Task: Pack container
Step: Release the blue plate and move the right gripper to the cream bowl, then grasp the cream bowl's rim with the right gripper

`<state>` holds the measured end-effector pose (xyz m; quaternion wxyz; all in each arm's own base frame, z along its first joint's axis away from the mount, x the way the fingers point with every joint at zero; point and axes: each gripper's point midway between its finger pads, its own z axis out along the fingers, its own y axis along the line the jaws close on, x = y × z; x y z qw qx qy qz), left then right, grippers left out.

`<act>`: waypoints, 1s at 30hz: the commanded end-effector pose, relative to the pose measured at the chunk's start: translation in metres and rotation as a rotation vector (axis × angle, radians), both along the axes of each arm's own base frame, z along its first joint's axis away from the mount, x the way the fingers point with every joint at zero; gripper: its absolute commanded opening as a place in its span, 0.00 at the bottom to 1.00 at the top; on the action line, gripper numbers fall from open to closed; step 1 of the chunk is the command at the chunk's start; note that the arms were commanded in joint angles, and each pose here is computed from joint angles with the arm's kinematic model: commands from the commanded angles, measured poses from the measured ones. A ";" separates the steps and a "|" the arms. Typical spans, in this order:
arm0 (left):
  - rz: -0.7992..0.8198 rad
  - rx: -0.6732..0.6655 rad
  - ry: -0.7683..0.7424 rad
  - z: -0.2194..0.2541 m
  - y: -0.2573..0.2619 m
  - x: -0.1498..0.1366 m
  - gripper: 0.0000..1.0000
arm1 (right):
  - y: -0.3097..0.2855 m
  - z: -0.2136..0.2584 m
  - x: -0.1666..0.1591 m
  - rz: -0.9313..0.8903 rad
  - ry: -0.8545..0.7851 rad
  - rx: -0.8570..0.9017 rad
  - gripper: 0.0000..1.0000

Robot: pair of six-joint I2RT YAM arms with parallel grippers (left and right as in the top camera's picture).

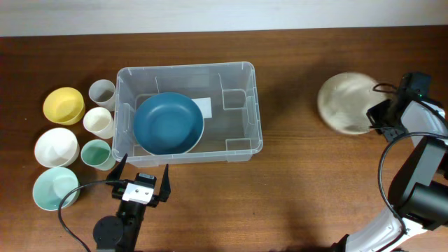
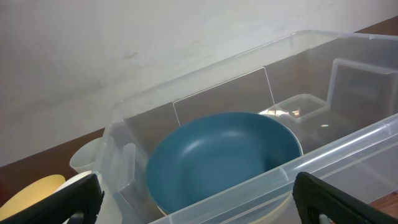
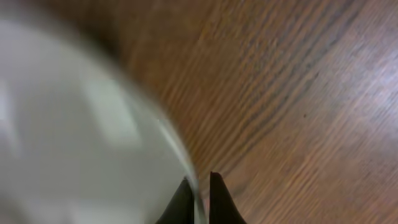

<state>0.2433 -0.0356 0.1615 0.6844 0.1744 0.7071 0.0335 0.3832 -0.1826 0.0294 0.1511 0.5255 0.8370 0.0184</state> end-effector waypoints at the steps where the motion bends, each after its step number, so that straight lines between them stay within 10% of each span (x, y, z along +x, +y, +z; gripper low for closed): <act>1: 0.005 0.014 -0.002 -0.001 0.001 0.000 1.00 | 0.011 0.004 0.008 0.015 -0.051 0.057 0.04; 13: 0.005 0.014 -0.002 -0.001 0.001 0.000 1.00 | 0.098 0.153 0.092 0.539 -0.709 0.339 0.04; 25: 0.005 0.014 -0.002 -0.001 0.001 0.000 1.00 | 0.183 0.306 0.078 0.800 -0.994 0.199 0.04; 30: 0.005 0.014 -0.002 -0.001 0.001 0.000 1.00 | 0.123 0.233 0.084 0.493 -0.679 -0.007 0.52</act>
